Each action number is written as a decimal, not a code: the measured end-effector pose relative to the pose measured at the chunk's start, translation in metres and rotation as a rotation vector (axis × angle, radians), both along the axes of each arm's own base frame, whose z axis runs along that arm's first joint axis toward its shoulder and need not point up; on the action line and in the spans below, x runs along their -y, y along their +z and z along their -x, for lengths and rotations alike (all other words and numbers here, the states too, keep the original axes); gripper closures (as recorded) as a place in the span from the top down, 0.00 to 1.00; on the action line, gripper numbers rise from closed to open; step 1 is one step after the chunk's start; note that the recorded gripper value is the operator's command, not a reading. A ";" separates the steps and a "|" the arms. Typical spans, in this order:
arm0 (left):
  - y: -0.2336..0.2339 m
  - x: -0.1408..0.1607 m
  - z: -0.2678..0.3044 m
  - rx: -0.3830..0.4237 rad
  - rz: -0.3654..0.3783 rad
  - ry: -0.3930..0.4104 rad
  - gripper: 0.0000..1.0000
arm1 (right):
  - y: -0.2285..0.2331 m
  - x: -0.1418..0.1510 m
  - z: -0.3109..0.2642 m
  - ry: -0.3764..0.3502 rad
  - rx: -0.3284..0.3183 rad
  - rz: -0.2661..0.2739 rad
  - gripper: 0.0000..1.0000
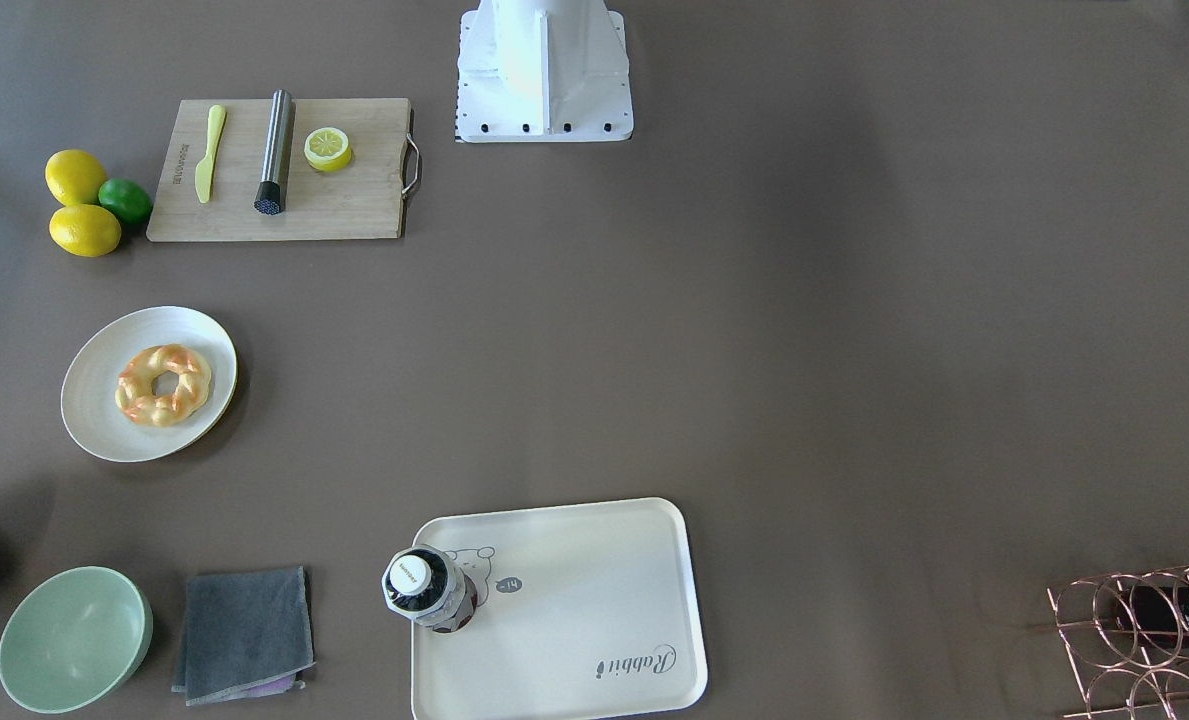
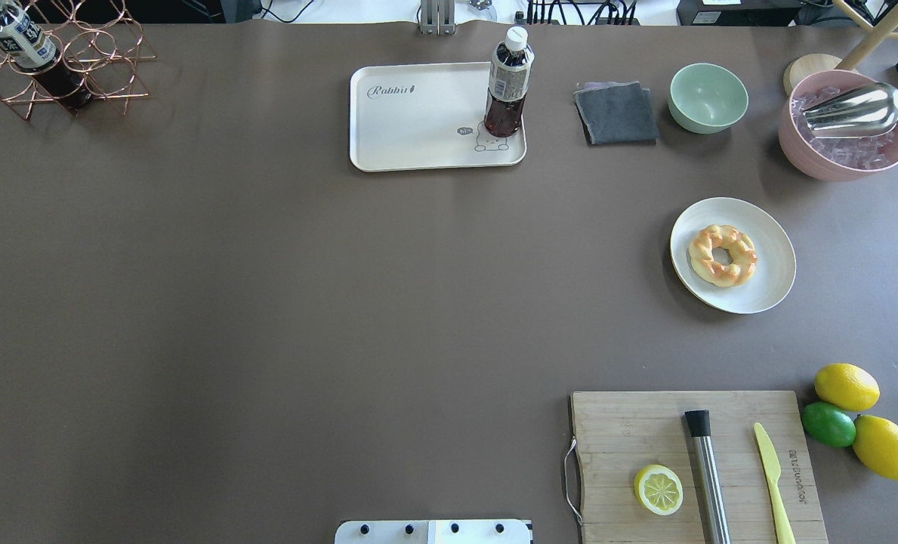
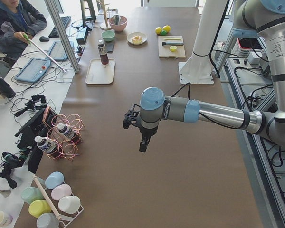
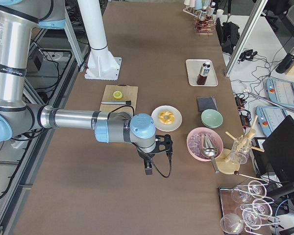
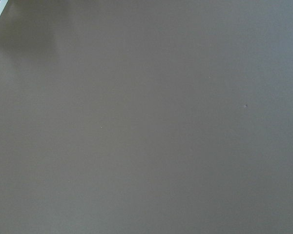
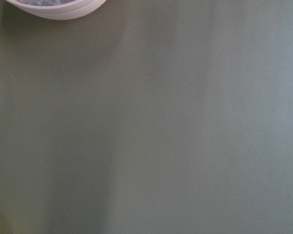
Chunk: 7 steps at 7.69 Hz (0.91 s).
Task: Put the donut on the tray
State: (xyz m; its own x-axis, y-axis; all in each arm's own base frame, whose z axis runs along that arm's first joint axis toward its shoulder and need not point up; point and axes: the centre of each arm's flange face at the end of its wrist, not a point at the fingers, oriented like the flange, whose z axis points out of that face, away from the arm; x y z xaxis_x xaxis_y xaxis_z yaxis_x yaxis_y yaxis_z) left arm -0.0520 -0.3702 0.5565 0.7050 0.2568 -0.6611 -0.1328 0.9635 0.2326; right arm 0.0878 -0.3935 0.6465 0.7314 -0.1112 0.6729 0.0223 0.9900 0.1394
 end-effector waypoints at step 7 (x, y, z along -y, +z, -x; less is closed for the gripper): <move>0.002 -0.001 0.000 0.000 -0.006 0.000 0.97 | 0.004 -0.003 0.000 0.012 -0.007 0.016 1.00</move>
State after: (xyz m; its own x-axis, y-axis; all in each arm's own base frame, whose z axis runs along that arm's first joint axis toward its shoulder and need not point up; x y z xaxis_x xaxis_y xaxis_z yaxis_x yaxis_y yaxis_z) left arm -0.0516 -0.3696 0.5581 0.7047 0.2607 -0.6599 -0.1327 0.9621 0.2383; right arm 0.0883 -0.3907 0.6501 0.7376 -0.0916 0.6690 0.0113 0.9923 0.1234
